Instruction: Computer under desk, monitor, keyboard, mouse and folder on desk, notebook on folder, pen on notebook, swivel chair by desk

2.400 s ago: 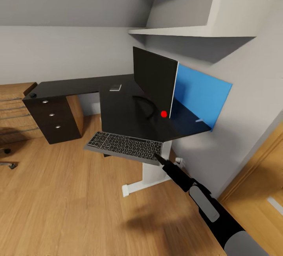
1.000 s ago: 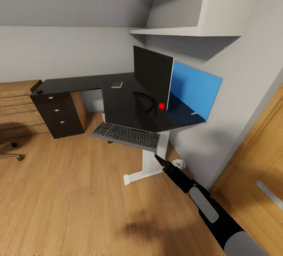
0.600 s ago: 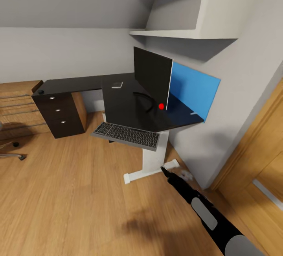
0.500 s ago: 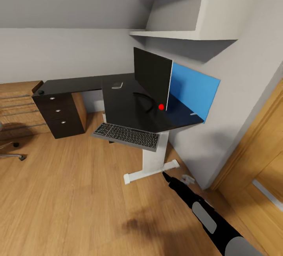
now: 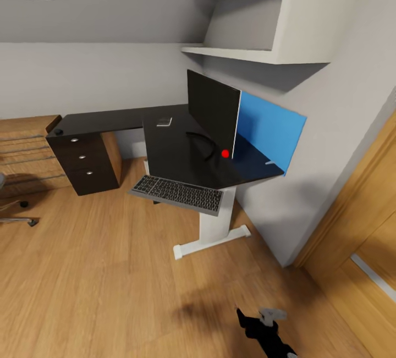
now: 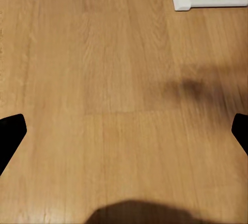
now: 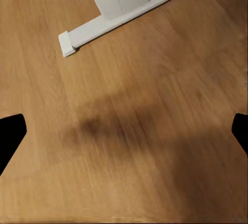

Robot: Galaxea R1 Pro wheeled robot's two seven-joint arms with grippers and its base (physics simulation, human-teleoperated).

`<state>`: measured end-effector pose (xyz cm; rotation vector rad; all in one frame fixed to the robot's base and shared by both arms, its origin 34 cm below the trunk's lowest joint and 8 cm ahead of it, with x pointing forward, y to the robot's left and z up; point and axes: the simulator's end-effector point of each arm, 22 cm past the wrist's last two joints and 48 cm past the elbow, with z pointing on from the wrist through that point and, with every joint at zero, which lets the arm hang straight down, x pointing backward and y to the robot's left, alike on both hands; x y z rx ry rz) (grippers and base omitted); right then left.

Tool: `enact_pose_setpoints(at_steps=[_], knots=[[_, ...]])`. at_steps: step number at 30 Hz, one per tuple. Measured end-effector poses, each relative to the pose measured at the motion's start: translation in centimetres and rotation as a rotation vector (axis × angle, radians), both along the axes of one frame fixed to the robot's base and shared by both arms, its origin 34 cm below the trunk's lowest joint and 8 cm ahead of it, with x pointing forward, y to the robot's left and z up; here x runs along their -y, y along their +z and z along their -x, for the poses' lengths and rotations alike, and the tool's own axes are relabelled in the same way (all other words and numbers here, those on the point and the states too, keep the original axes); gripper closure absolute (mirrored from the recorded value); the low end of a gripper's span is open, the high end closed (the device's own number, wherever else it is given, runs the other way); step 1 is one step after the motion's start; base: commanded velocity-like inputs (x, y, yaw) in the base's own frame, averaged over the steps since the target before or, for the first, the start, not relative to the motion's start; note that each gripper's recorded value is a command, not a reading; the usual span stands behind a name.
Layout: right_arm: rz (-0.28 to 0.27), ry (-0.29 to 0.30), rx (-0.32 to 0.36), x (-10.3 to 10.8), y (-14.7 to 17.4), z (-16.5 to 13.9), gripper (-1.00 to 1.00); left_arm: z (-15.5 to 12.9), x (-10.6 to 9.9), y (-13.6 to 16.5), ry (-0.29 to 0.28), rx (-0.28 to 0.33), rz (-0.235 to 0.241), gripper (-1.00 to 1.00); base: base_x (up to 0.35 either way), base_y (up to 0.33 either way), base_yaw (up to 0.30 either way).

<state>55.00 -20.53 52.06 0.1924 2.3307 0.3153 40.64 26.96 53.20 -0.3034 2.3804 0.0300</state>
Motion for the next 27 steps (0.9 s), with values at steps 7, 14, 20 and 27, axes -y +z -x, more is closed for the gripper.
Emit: enact_pose_setpoints(at_steps=[7,14,20,27], knots=[[0.097,-0.059,-0.081,1.7,-0.9,3.6,-1.0,0.1,0.1,1.1,0.001,-0.003,0.001,-1.0,0.0,0.0,0.0],[0.103,-0.051,-0.111,1.3,-0.6,6.0,-1.0,0.2,-0.1,2.1,0.002,-0.007,-0.001,-1.0,0.0,0.0,0.0],[0.094,-0.05,-0.107,0.5,0.4,6.0,-1.0,0.3,-0.1,3.1,0.003,-0.008,-0.001,-1.0,0.0,0.0,0.0],[0.149,-0.114,-0.085,1.9,1.8,5.7,-1.0,1.5,0.0,3.4,-0.004,-0.039,-0.002,-1.0,0.0,0.0,0.254]])
